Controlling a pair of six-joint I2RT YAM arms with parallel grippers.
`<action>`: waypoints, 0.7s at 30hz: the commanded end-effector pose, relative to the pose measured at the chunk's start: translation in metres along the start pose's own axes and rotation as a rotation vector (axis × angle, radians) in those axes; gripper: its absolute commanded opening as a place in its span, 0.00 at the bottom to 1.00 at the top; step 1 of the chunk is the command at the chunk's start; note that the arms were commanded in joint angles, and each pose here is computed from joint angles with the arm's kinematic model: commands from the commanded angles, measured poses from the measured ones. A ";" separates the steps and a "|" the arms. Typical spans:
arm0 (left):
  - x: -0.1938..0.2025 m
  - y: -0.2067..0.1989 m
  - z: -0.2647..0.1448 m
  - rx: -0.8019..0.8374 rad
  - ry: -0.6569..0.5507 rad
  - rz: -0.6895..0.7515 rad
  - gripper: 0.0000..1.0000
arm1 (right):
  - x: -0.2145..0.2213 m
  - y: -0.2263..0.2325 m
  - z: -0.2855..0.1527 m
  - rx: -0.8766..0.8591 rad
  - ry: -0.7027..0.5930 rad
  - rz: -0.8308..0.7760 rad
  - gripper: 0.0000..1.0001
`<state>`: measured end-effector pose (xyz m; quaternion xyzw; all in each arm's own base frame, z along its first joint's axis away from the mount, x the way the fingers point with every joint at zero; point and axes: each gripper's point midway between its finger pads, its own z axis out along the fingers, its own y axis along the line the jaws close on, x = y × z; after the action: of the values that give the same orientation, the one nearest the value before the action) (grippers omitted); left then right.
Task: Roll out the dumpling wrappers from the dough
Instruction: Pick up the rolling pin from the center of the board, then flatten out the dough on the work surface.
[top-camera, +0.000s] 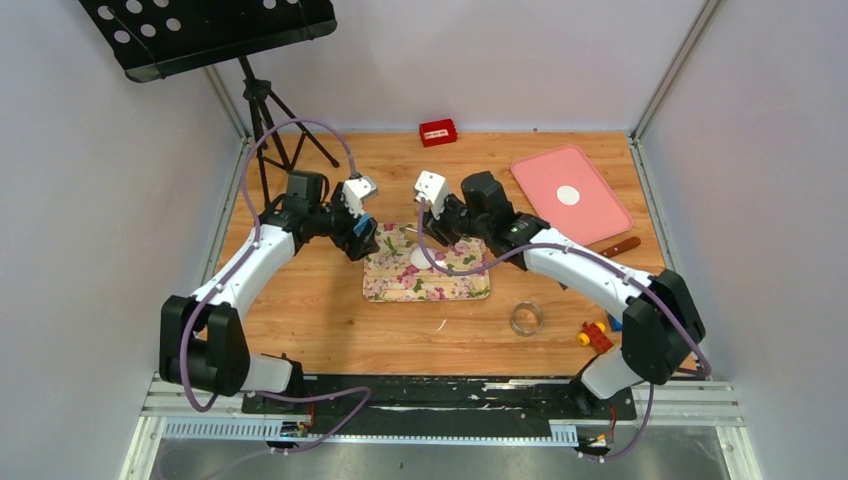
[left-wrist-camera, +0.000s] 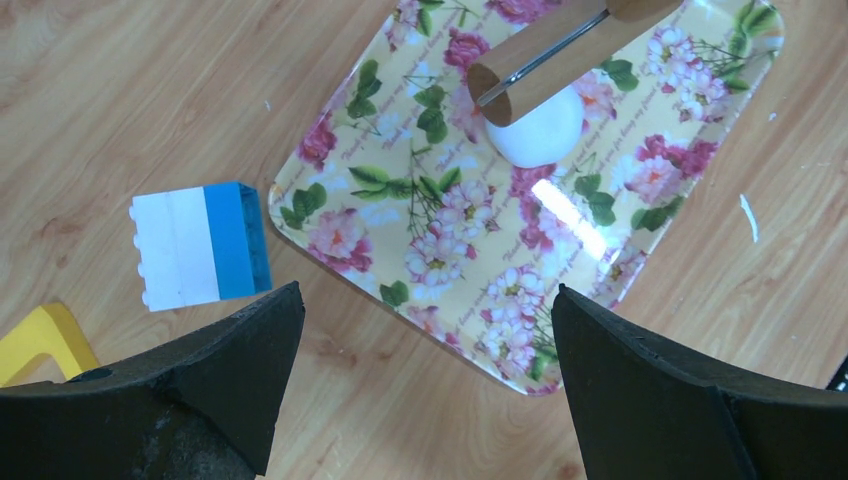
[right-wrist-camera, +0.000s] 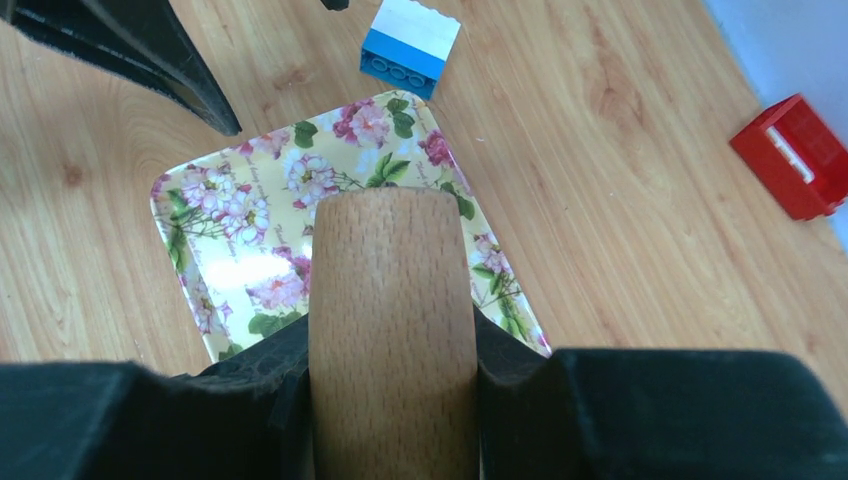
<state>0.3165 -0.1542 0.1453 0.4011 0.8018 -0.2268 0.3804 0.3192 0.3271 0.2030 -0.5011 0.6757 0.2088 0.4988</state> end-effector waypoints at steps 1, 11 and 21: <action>-0.012 0.018 0.010 -0.043 -0.044 0.050 1.00 | -0.025 -0.012 0.013 0.020 -0.039 0.064 0.00; 0.011 0.021 0.027 -0.061 -0.040 -0.007 1.00 | -0.002 0.005 0.019 -0.040 0.004 0.111 0.00; 0.017 0.052 0.045 -0.159 -0.004 -0.045 0.94 | 0.021 0.016 0.024 -0.080 0.047 0.117 0.00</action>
<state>0.3448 -0.1451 0.0836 0.3564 0.8379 -0.1927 0.3658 0.3180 0.3380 0.1685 -0.4828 0.7175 0.2386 0.4417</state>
